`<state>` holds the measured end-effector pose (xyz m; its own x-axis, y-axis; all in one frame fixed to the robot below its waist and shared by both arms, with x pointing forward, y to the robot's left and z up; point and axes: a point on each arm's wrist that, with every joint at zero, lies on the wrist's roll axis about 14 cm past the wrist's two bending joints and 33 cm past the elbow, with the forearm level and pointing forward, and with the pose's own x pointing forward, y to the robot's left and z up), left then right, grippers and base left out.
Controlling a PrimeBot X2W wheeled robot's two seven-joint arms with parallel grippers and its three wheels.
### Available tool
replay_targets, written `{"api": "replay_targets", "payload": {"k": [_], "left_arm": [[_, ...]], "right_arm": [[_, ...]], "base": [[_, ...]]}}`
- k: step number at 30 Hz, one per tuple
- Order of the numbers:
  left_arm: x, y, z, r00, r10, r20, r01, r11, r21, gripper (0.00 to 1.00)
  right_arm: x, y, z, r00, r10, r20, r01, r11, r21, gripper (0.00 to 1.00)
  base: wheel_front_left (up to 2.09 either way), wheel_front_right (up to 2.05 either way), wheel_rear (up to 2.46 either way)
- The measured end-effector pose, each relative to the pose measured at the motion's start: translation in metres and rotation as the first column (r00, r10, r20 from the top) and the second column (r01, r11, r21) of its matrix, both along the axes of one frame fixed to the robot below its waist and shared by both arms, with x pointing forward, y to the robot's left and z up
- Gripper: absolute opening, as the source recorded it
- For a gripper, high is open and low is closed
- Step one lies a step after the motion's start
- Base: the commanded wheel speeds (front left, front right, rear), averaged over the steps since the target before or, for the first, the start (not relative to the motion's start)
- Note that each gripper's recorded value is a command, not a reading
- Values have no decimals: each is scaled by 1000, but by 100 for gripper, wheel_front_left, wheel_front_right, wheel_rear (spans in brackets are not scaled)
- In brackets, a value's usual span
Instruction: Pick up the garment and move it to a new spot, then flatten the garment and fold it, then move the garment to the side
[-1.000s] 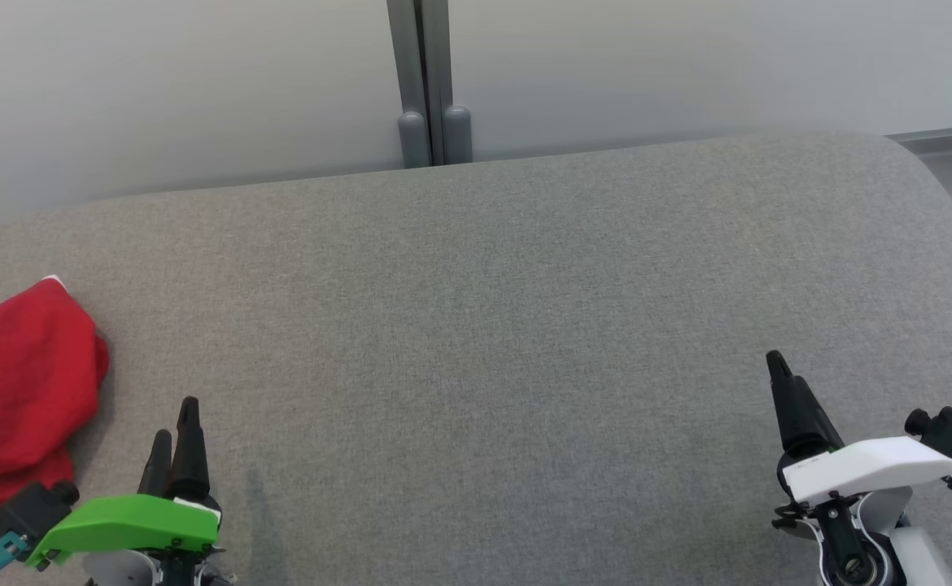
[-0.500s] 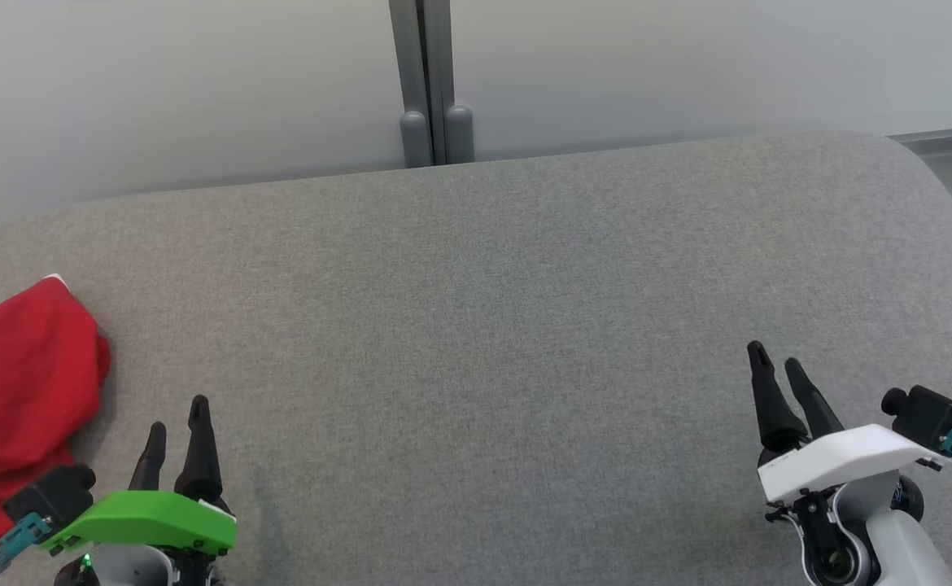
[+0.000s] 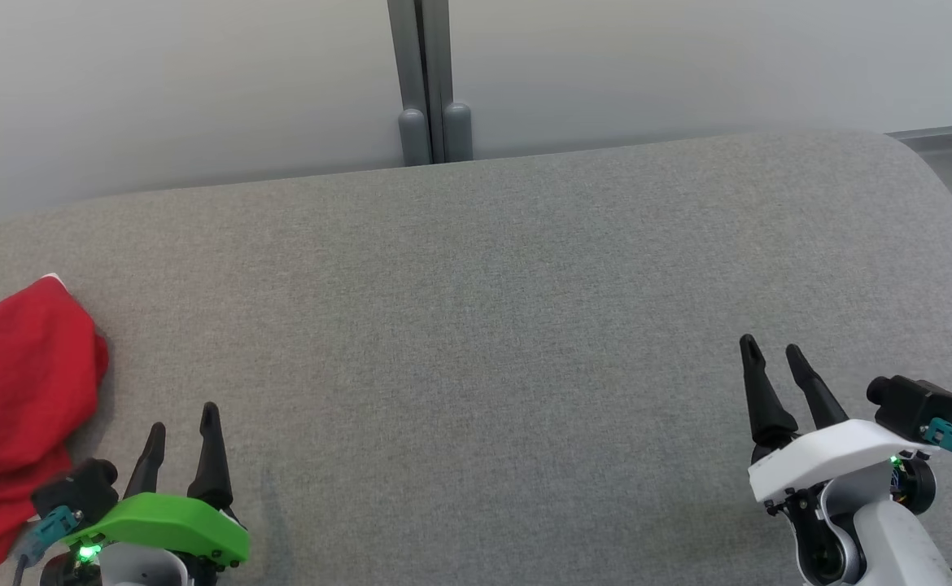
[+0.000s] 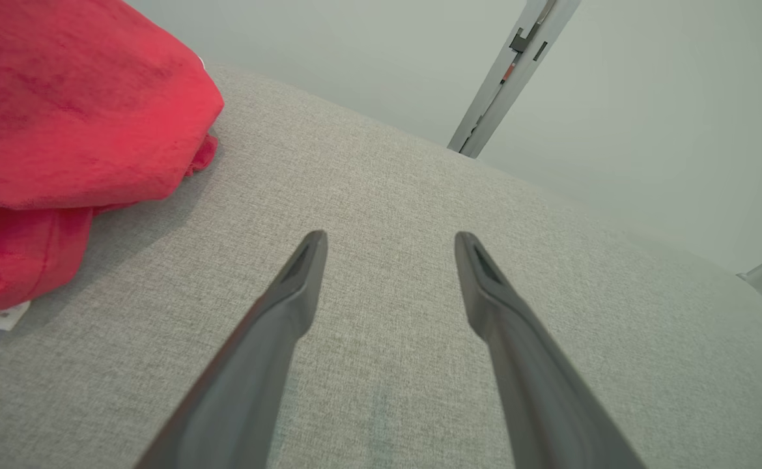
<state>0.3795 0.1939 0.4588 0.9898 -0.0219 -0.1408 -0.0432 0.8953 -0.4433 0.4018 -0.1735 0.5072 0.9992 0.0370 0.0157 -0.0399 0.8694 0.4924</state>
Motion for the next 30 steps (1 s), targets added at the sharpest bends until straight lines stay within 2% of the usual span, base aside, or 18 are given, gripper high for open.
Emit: {"api": "replay_targets", "payload": {"k": [12, 30], "left_arm": [[0, -5, 2, 999, -42, 18, 39, 991, 131, 100], [-6, -9, 1, 997, -75, 35, 63, 959, 275, 100]], "right_arm": [[0, 6, -1, 1000, 25, 13, -23, 990, -136, 100], [-1, 8, 7, 998, 40, 56, -23, 962, -271, 100]], "base": [[0, 0, 0], [0, 0, 0]]}}
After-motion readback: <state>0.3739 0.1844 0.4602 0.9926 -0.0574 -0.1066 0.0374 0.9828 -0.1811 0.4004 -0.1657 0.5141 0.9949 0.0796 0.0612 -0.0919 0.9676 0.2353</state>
